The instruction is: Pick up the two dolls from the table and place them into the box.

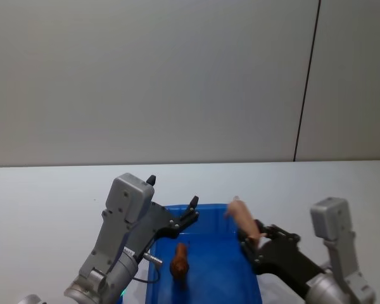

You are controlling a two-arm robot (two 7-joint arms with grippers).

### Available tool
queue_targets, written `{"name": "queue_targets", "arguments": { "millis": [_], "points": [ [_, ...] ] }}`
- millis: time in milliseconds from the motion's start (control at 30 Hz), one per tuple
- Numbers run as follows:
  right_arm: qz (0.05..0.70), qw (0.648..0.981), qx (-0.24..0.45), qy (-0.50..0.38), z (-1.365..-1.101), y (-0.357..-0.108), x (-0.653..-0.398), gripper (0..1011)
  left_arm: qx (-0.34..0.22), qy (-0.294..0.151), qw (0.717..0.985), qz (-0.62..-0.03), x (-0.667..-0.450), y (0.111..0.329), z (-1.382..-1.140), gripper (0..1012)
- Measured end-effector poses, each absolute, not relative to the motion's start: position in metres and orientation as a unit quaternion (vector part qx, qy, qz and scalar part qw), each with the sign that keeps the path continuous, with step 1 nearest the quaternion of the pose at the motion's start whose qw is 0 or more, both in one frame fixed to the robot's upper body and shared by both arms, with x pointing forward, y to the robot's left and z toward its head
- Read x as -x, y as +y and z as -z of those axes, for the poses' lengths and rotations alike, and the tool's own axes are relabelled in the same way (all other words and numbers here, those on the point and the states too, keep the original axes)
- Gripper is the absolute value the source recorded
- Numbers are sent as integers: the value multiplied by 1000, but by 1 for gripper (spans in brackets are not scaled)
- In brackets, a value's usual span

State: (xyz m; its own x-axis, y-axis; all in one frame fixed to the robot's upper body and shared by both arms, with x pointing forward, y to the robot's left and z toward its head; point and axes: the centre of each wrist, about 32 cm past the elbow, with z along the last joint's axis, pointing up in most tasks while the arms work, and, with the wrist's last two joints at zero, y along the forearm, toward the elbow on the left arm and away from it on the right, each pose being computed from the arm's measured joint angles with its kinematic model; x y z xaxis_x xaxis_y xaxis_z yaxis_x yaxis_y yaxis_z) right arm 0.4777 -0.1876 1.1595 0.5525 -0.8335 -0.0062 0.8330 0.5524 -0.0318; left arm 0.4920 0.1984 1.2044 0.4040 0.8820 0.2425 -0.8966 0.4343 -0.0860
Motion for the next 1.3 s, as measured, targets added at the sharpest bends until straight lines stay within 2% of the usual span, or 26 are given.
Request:
{"name": "queue_targets", "arguments": {
  "millis": [233,300,333,367,600,633,833,933,1300],
  "points": [
    [430,903,-1,24,-1158,-172,-496,362,-29,-126,837,-531,-492,198,-1204,1001],
    [424,905,-3,27,-1158,-169,-499,392,-29,-126,837,-531,-492,198,-1204,1001],
    [419,908,-4,29,-1158,-167,-501,450,-29,-126,837,-531,-492,198,-1204,1001],
    [417,909,-5,30,-1158,-166,-502,450,-29,-126,837,-531,-492,198,-1204,1001],
    [409,912,-3,42,-1158,-159,-510,678,-29,-126,837,-531,-492,198,-1204,1001],
    [410,911,-1,45,-1158,-158,-511,736,-29,-126,837,-531,-492,198,-1204,1001],
    [423,905,9,50,-1158,-156,-511,876,-29,-126,837,-531,-492,198,-1204,1001],
    [434,899,15,48,-1159,-157,-509,989,-29,-127,837,-531,-492,198,-1204,1001],
    [486,873,30,30,-1165,-166,-495,1001,-29,-126,837,-531,-492,198,-1204,1001]
  ]
}}
